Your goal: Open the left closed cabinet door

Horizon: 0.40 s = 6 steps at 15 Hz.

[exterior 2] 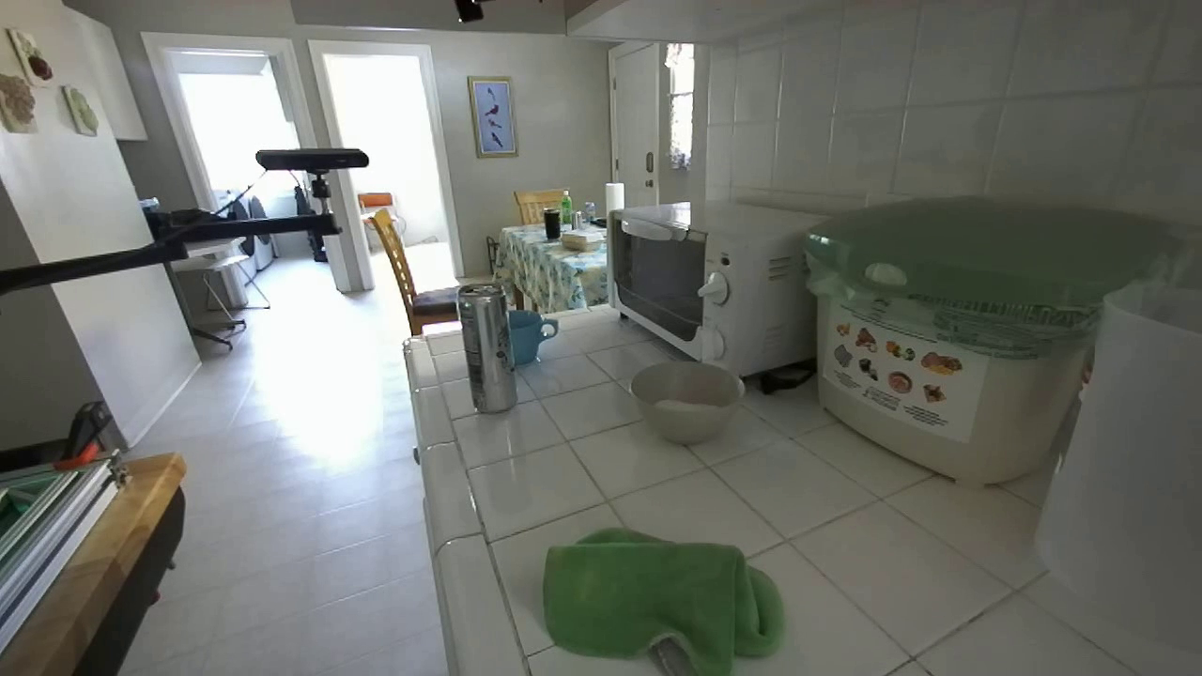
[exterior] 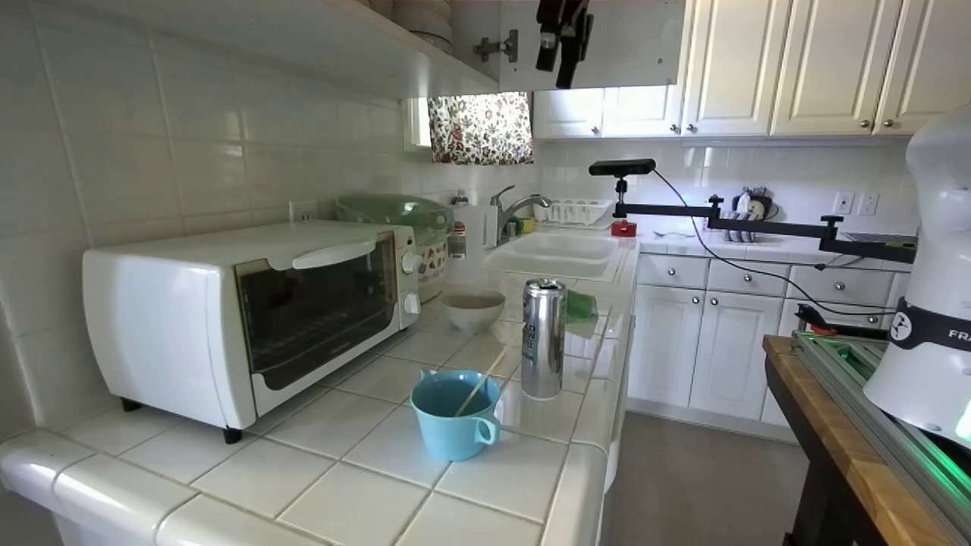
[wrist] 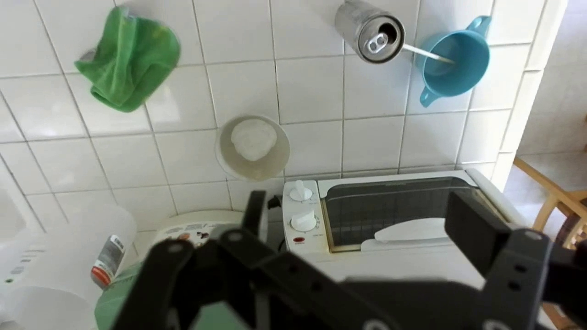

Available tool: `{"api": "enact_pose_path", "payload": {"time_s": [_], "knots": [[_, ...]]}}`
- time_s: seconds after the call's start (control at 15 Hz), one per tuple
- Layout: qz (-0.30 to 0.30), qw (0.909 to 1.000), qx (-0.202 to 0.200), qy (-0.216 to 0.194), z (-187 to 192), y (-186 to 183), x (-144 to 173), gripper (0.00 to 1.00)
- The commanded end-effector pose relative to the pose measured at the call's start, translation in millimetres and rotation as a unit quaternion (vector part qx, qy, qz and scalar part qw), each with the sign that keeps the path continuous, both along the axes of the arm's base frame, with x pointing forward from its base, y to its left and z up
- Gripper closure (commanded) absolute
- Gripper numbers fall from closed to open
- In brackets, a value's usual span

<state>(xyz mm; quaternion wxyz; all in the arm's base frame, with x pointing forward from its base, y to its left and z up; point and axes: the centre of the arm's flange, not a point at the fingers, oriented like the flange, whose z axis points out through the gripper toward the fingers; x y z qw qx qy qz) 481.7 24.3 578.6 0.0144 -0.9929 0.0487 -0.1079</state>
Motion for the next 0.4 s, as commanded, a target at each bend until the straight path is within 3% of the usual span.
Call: {"api": "enact_pose_path", "payload": {"time_s": [0.0,0.33], "knots": [[0.000,1.0000,0.000,0.004,-1.0,0.0,-0.7,0.00],[0.000,1.0000,0.000,0.007,-1.6,0.0,-1.3,0.00]]}}
